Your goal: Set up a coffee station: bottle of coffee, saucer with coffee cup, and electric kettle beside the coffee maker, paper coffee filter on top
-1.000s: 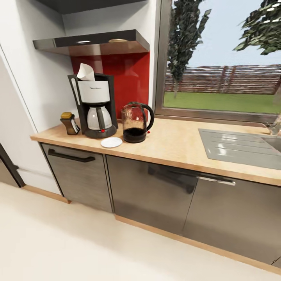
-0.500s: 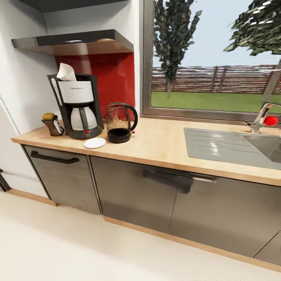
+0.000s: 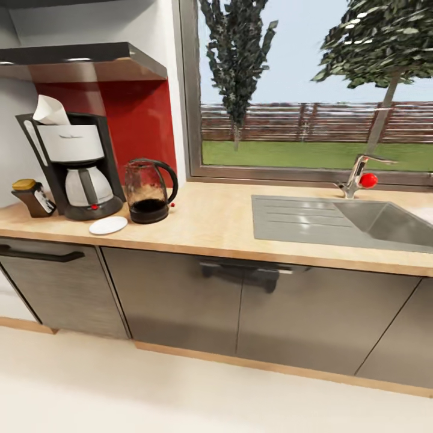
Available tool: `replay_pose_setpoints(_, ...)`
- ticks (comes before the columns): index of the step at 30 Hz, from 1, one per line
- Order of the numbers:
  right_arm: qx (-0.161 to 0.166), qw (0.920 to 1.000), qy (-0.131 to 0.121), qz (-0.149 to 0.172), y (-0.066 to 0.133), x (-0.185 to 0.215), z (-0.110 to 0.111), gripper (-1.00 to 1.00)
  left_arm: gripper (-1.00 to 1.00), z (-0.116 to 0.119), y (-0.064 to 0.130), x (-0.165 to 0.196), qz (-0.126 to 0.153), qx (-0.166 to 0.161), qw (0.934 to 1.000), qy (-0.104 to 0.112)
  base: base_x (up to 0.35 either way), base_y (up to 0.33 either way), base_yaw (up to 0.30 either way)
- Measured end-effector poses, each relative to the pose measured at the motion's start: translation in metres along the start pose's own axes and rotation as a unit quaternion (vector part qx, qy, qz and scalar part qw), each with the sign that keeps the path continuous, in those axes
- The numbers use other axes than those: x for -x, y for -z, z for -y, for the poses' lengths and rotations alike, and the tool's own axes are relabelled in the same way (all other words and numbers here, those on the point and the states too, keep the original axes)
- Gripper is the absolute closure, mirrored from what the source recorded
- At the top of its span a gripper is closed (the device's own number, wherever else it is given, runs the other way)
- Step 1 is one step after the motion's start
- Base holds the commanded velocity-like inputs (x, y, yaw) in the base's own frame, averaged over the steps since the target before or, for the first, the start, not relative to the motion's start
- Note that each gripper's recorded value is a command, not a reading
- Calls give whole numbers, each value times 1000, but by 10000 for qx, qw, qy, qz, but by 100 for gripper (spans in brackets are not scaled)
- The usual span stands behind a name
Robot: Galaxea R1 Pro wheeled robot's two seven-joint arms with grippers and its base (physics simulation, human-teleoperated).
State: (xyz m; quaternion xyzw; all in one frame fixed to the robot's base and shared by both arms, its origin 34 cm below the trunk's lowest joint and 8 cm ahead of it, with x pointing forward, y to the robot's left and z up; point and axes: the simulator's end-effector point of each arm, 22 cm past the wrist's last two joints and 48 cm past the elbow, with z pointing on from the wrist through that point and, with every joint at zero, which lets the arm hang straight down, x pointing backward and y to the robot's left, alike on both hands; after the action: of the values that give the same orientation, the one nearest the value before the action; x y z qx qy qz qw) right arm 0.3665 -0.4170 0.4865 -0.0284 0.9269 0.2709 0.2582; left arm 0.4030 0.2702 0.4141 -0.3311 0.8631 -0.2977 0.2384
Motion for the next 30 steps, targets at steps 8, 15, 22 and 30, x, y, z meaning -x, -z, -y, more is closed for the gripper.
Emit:
replay_pose_setpoints(8, -6, 10000, -1, 0, 0, 0, 0, -100, -100, 0, 0, 0, 0, 1, 10000, -1, 26, -77, -189)
replay_pose_setpoints(15, -26, 10000, 2, 2, 0, 0, 1, -100, -100, 0, 0, 0, 0, 0, 10000, -1, 88, -264, -41)
replay_pose_setpoints(22, -31, 10000, 0, 5, 0, 0, 1, -100, -100, 0, 0, 0, 0, 0, 10000, -1, 95, -289, -214)
replay_pose_setpoints(30, -33, 10000, -2, 7, 0, 0, 2, -100, -100, 0, 0, 0, -1, 2, 10000, -1, 29, -299, -274)
